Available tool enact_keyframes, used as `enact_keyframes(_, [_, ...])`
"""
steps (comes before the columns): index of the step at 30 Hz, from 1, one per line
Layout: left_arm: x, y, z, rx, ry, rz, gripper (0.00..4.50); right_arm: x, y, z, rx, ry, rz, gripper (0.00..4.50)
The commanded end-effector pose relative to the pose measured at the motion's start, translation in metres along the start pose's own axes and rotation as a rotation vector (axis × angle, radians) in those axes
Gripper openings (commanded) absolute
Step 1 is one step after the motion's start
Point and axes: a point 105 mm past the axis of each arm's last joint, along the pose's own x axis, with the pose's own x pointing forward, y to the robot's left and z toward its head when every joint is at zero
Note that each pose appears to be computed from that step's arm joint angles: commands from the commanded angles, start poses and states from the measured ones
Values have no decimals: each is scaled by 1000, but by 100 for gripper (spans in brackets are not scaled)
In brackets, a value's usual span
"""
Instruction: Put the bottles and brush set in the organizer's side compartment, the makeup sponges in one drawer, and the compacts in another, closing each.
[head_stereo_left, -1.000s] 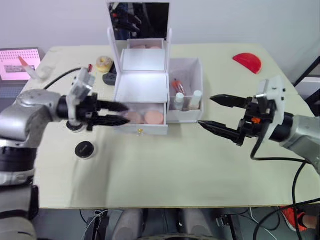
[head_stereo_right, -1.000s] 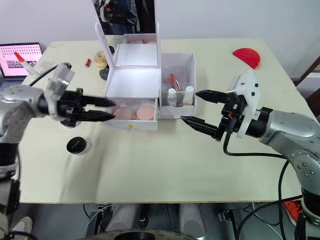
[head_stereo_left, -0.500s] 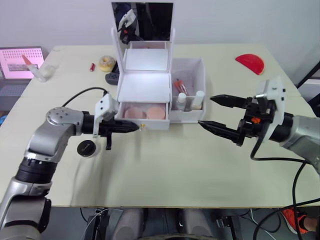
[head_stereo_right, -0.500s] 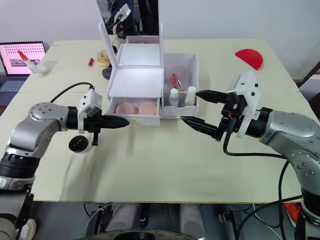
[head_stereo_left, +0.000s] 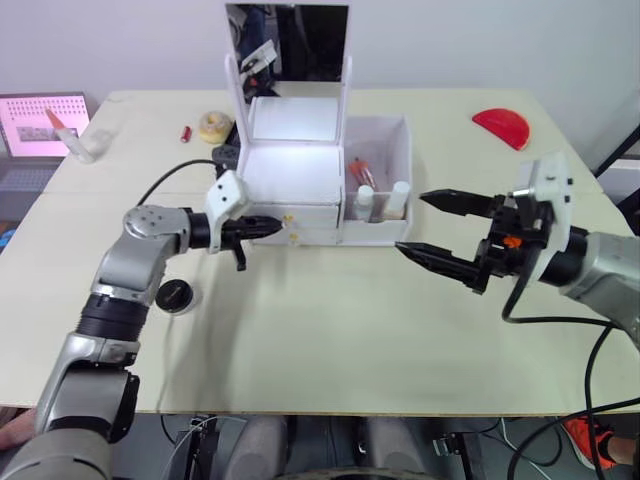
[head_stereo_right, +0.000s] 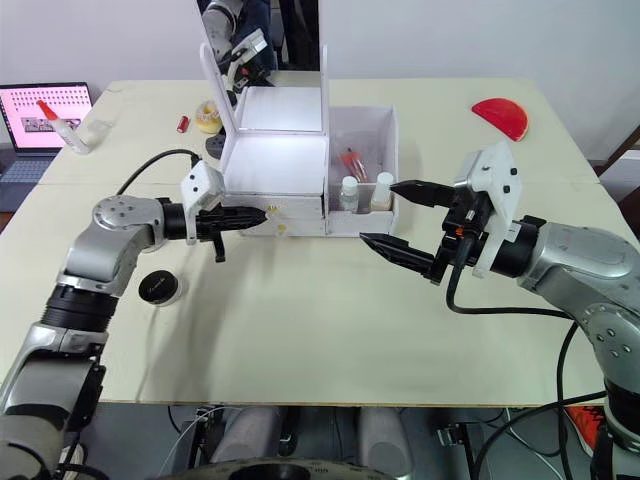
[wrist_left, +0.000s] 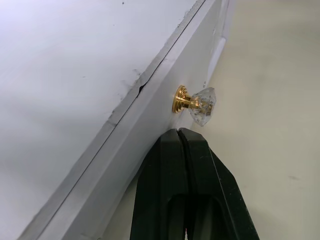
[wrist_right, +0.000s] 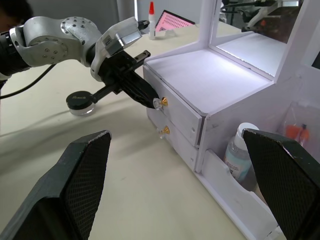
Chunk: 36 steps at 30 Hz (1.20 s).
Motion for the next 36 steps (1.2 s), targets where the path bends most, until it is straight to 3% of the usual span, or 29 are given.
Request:
enact_keyframes(1, [-1, 9, 16, 63, -29, 42, 2, -3, 4, 10, -42, -21, 2, 450])
enact_keyframes(11, [-12, 3, 13, 43, -14, 15, 2, -7, 5, 7, -30, -13, -9, 450])
enact_keyframes(18, [-79, -9, -9, -123, -31, 34, 2, -52, -7, -25, 59, 90, -227, 450])
enact_keyframes(20, [-110, -7, -28, -178, 7, 114, 81, -78, -9, -40, 107, 121, -335, 450])
enact_keyframes(27, [-226, 21, -82, -297, 112, 550, 423, -177, -4, -103, 228, 282, -673, 450])
enact_keyframes(31, [-298, 32, -106, -312, 185, 825, 441, -241, 3, -121, 265, 312, -860, 450])
enact_keyframes(36, [-340, 36, -118, -300, 229, 1002, 441, -290, 4, -131, 249, 343, -1022, 450])
